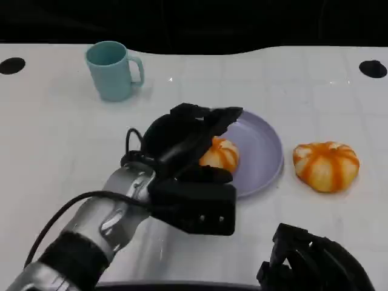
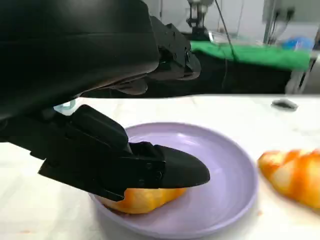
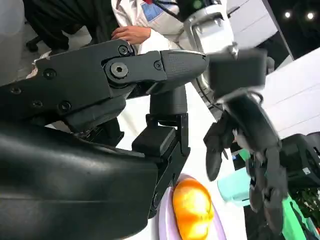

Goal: Grasp the bread from the table and place it into the plate.

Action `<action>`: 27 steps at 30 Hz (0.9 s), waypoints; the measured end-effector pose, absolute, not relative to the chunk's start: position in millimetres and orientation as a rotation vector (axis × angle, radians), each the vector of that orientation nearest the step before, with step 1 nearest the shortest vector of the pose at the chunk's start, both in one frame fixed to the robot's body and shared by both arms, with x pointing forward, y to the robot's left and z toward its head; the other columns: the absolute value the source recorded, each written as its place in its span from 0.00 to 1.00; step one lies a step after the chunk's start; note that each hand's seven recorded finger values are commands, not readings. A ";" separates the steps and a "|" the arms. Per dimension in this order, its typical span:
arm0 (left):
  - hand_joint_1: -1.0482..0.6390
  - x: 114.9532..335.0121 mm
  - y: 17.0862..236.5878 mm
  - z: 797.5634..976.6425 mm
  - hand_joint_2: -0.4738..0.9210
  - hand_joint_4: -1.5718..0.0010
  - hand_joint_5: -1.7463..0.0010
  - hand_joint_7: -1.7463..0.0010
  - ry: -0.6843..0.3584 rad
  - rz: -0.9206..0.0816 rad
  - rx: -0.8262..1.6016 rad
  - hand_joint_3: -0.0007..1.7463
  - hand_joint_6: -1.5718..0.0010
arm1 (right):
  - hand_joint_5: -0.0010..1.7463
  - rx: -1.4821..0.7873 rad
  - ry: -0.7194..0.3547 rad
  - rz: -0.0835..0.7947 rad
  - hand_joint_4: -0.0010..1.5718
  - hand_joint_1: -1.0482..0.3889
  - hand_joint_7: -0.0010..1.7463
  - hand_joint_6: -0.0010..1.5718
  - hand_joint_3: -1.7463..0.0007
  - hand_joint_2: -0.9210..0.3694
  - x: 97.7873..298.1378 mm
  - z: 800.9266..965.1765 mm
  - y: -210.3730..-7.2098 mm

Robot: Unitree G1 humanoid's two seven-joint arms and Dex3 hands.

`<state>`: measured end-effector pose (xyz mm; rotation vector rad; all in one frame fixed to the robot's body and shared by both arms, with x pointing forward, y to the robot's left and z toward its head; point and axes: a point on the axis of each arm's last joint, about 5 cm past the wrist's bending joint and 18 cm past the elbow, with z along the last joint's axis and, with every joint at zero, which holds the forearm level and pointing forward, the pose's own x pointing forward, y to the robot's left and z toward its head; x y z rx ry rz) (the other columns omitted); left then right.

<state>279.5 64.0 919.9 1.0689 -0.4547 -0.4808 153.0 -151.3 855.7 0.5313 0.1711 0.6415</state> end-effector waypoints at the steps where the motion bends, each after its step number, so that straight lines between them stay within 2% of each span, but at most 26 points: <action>1: 0.24 277.3 66.9 919.1 1.00 0.74 0.70 0.94 -0.465 -0.471 1.027 0.15 0.71 | 0.90 0.531 0.171 0.642 0.55 0.24 0.77 0.48 0.86 0.00 153.1 856.0 -151.1; 4: 0.27 269.8 76.5 914.5 1.00 0.71 0.65 0.93 -0.501 -0.432 0.900 0.13 0.66 | 0.90 0.528 0.171 0.639 0.55 0.24 0.77 0.48 0.86 0.00 153.0 856.2 -151.6; 6: 0.28 265.1 81.5 911.3 1.00 0.70 0.53 0.93 -0.508 -0.416 0.851 0.12 0.62 | 0.90 0.528 0.171 0.640 0.55 0.24 0.77 0.48 0.86 0.00 153.1 856.2 -151.6; 10: 0.32 254.6 89.9 906.6 1.00 0.68 0.37 0.89 -0.503 -0.369 0.765 0.11 0.56 | 0.90 0.528 0.171 0.640 0.55 0.24 0.77 0.48 0.87 0.00 153.3 856.2 -151.8; 11: 0.32 251.8 91.9 905.3 1.00 0.69 0.33 0.86 -0.499 -0.358 0.744 0.11 0.55 | 0.90 0.528 0.171 0.640 0.55 0.24 0.77 0.48 0.87 0.00 153.4 856.2 -151.7; 12: 0.33 249.1 93.8 904.1 1.00 0.69 0.30 0.75 -0.498 -0.349 0.723 0.11 0.59 | 0.90 0.528 0.172 0.640 0.55 0.24 0.77 0.48 0.87 0.00 153.4 856.2 -151.7; 14: 0.33 243.2 98.0 902.3 1.00 0.68 0.22 0.46 -0.506 -0.327 0.686 0.10 0.70 | 0.91 0.528 0.172 0.640 0.55 0.24 0.77 0.48 0.87 0.00 153.4 856.1 -151.7; 18: 0.35 233.0 105.4 898.1 1.00 0.66 0.10 0.22 -0.512 -0.300 0.622 0.08 0.75 | 0.91 0.527 0.174 0.639 0.55 0.24 0.78 0.48 0.87 0.00 153.3 856.1 -151.5; 20: 0.36 227.8 110.0 896.3 1.00 0.64 0.04 0.12 -0.511 -0.287 0.576 0.06 0.75 | 0.91 0.528 0.175 0.639 0.54 0.24 0.78 0.48 0.87 0.00 153.2 856.2 -151.2; 23: 0.38 217.6 117.4 891.3 1.00 0.61 0.00 0.02 -0.491 -0.281 0.479 0.05 0.75 | 0.91 0.526 0.175 0.638 0.54 0.24 0.78 0.49 0.86 0.00 153.0 856.6 -150.9; 27: 0.41 202.4 125.1 882.4 0.99 0.55 0.00 0.00 -0.407 -0.321 0.292 0.03 0.72 | 0.91 0.522 0.173 0.636 0.54 0.24 0.78 0.49 0.86 0.00 152.8 857.6 -150.4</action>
